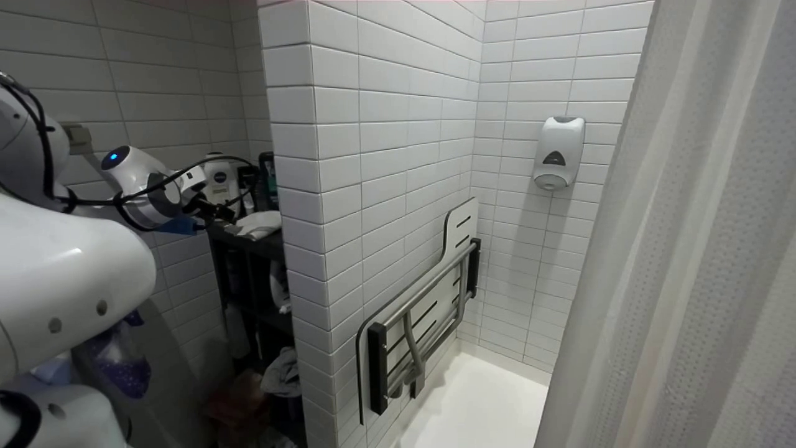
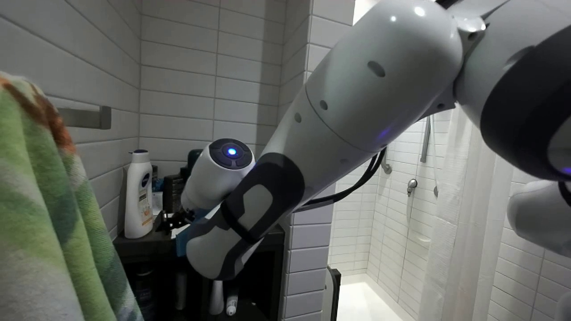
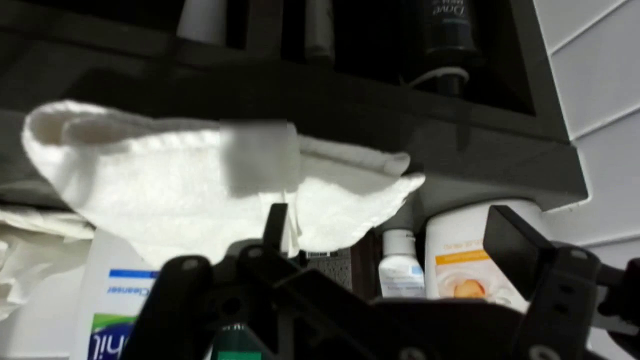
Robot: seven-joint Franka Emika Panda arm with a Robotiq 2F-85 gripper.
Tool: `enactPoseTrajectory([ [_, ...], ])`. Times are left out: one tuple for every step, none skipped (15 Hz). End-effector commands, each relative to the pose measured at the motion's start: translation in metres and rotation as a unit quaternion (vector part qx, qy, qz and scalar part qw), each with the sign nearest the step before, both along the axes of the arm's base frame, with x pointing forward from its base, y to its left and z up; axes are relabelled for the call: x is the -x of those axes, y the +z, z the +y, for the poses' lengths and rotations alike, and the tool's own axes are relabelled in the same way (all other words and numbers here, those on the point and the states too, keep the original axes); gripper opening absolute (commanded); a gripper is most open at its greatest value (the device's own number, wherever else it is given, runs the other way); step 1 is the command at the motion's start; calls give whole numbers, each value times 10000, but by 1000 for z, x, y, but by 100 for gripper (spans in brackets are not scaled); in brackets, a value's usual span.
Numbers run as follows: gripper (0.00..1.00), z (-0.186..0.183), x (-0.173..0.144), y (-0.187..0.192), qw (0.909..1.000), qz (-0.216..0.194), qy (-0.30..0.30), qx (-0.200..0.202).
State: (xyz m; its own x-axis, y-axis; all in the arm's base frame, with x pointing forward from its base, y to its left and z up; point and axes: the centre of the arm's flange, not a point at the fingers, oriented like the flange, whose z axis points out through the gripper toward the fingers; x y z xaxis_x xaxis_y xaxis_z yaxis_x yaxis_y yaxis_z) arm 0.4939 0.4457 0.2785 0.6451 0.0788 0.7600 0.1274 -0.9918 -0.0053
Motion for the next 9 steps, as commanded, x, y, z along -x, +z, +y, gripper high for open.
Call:
enactPoseTrajectory([
  [100,-11,-21,5,9980,595,-77,-211],
  [100,-12,-27,5,9975,645,-141,-237],
  [100,-14,-35,6,9969,689,-212,-301],
  [100,-16,-43,7,9962,740,-276,-370],
  [100,-16,-49,8,9954,776,-362,-427],
  [100,-16,-55,10,9942,872,-420,-470],
  [100,-16,-59,11,9930,962,-483,-486],
  [100,-15,-62,12,9910,1136,-531,-476],
  [100,-15,-64,12,9892,1277,-572,-444],
])
